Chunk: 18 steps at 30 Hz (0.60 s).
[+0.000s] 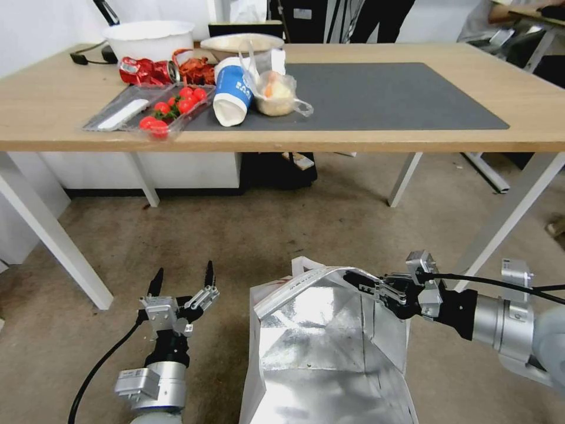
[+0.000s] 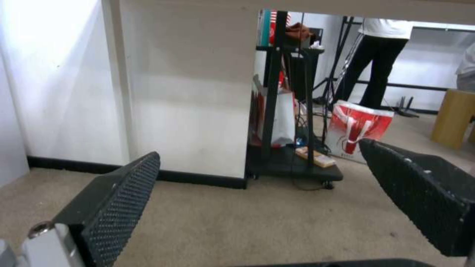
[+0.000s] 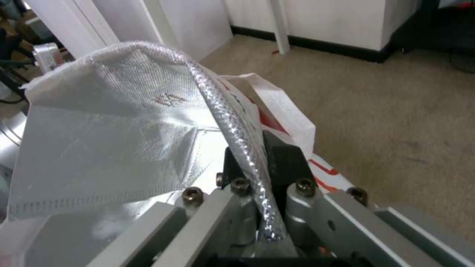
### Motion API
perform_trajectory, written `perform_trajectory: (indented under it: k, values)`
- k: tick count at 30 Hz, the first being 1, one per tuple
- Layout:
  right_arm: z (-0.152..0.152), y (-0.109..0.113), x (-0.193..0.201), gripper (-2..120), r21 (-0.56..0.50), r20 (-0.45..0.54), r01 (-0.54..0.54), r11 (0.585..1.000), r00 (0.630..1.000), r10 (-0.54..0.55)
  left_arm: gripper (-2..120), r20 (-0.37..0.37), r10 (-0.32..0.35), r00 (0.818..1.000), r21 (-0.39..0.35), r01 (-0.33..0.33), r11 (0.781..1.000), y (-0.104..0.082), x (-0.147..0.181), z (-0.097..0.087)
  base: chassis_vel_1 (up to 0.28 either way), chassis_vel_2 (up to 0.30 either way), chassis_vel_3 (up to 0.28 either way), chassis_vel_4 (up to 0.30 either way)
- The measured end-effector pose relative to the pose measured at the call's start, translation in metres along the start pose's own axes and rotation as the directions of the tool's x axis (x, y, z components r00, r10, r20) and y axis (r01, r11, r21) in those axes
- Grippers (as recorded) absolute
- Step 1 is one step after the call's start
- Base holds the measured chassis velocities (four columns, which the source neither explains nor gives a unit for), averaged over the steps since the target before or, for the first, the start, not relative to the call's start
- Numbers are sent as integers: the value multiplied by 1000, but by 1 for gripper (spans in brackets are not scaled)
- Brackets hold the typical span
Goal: Pick up the food delivery bag from the floor and place it on the table.
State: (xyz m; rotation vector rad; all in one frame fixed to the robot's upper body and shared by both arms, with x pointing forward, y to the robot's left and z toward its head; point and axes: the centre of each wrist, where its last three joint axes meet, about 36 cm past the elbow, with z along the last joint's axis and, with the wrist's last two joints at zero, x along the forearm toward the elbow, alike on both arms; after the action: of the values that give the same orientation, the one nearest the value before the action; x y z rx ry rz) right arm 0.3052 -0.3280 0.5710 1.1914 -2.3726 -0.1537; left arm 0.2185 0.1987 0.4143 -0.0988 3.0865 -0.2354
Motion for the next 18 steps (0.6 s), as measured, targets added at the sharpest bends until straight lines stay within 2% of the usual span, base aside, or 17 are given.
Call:
perform_trajectory:
  k: [18]
  values:
    - [-2, 3, 1, 0, 10, 1, 7, 1000, 1000, -7, 100, 0, 2, 1000, -2, -2, 1000, 0, 0, 0, 0, 0, 0, 0]
